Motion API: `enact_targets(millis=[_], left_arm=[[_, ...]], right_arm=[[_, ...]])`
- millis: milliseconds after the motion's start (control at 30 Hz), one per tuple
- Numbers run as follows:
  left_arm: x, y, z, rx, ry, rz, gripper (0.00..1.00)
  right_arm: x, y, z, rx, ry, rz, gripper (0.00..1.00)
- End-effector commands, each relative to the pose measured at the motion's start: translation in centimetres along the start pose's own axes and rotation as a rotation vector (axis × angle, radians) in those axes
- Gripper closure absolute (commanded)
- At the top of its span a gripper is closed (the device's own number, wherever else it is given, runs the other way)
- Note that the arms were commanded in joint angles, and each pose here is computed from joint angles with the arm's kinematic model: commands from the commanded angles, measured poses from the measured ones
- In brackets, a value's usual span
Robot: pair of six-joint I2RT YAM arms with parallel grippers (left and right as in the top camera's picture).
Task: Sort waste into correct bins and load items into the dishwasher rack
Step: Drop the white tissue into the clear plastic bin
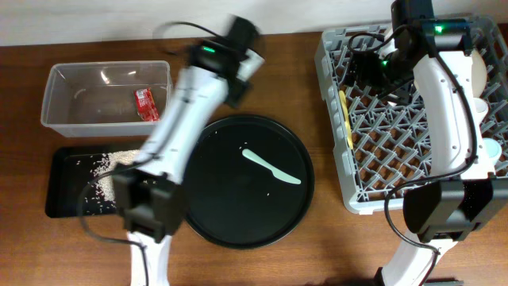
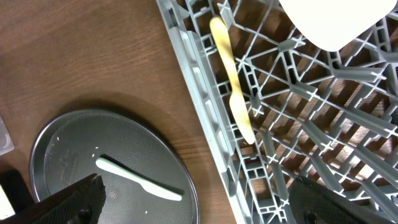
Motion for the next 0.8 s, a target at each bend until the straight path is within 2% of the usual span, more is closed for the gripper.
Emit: enact_targets(millis=[0,100,167,333,367,400,567,767], left_arm=[[5.4,8.8,-0.4,-0.094,0.035,-0.343,0.99],[9.7,13.7,1.7,-0.017,0.012,-0.513,0.99],[11.3,15.9,2.3,-0.019,-0.016,-0.573,0.87],[14.0,17.9,4.1,0.014,0.000,-0.645,0.82],[14.2,18.0,4.3,0.015,0.005,-0.648,0.64],[14.4,18.1,4.4,0.011,0.011,-0.651,0.01],[14.6,18.9,1.9,-0.040,-0.004,-0.661,0.01],[14.8,19.2,-7.3,-0.115,-0.114,-0.687,0.01]], right_arm=[[-0.3,-0.2,-0.2,0.008,-0.015,-0.005,0.02],[-0.3,-0.2,-0.2,0.008,-0.015,-0.005,0.02],[-0.3,-0.2,-0.2,0.008,-0.015,-0.005,0.02],[-0.1,-0.3,-0.2,0.014,-0.005,-0.021,0.02],[0.0,-0.4,-0.2,0.016,-0.001,-0.030,0.02],[0.1,-0.4,-0.2,0.019,0.005,-0.036,0.02],[0.6,0.0,-0.2,0.017,0.028,-0.141,0.02],[3.7,3.7,0.5,-0.036,0.090,-0.396,0.02]])
Point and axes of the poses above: each gripper's point midway between its finger pads, its own z axis out along the fingers, its own y axis along the line the jaws close on, x = y × z, the point moved 8 cm from there along -z, back along the fingers, and after that the axes turned 12 degrees about z, right-handed, at the moved point
